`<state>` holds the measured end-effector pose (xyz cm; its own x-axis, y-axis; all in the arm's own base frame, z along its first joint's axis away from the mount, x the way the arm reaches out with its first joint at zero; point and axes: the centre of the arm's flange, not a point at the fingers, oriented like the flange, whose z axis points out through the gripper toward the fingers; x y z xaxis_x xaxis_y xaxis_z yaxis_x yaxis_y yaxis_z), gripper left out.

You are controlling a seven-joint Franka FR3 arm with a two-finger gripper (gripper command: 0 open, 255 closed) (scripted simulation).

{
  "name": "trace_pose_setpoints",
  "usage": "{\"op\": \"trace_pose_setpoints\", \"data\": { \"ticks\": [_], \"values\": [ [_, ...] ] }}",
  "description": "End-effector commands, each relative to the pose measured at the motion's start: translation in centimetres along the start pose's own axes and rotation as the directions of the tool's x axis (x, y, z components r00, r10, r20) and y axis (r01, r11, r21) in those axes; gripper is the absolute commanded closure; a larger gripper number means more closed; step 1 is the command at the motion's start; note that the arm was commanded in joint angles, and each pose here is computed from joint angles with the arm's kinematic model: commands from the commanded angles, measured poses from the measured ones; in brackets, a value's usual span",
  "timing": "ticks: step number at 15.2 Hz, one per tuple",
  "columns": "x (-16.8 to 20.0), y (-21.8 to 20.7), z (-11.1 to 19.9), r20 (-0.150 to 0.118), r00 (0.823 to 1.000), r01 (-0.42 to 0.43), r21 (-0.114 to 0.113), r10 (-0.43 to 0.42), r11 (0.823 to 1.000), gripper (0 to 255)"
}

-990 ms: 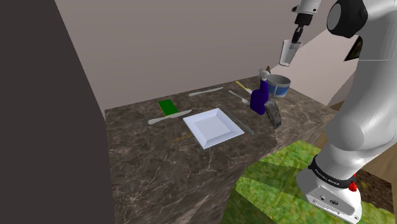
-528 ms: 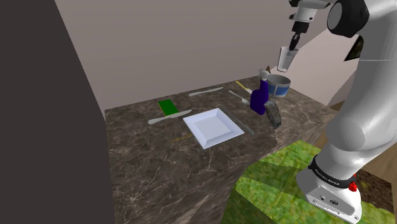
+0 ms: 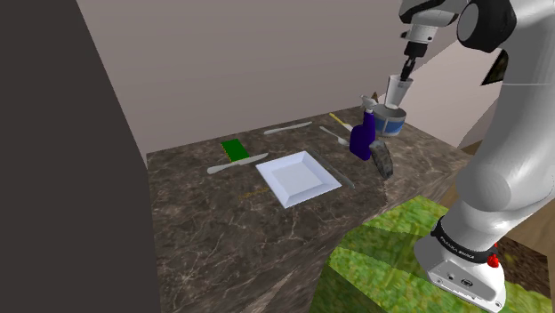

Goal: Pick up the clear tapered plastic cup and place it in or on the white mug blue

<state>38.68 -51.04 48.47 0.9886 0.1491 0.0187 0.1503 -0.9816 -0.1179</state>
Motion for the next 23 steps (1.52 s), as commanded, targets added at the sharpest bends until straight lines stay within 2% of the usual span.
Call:
{"op": "trace_pose_setpoints", "data": {
  "ticks": [1,3,11,12,17,21,23],
  "values": [
    [0.0,0.1,1.1,0.000,1.000,0.000,-0.001,0.000,1.000,255],
    [0.0,0.2,2.2,0.000,1.000,0.000,-0.001,0.000,1.000,255],
    [0.0,0.2,2.2,0.000,1.000,0.000,-0.001,0.000,1.000,255],
    [0.0,0.2,2.2,0.000,1.000,0.000,-0.001,0.000,1.000,0],
    [0.0,0.2,2.2,0.000,1.000,0.000,-0.001,0.000,1.000,0],
    [0.0,0.2,-2.8,0.000,1.000,0.000,-0.001,0.000,1.000,0],
    [0.0,0.2,-2.8,0.000,1.000,0.000,-0.001,0.000,1.000,0]
  ]
}}
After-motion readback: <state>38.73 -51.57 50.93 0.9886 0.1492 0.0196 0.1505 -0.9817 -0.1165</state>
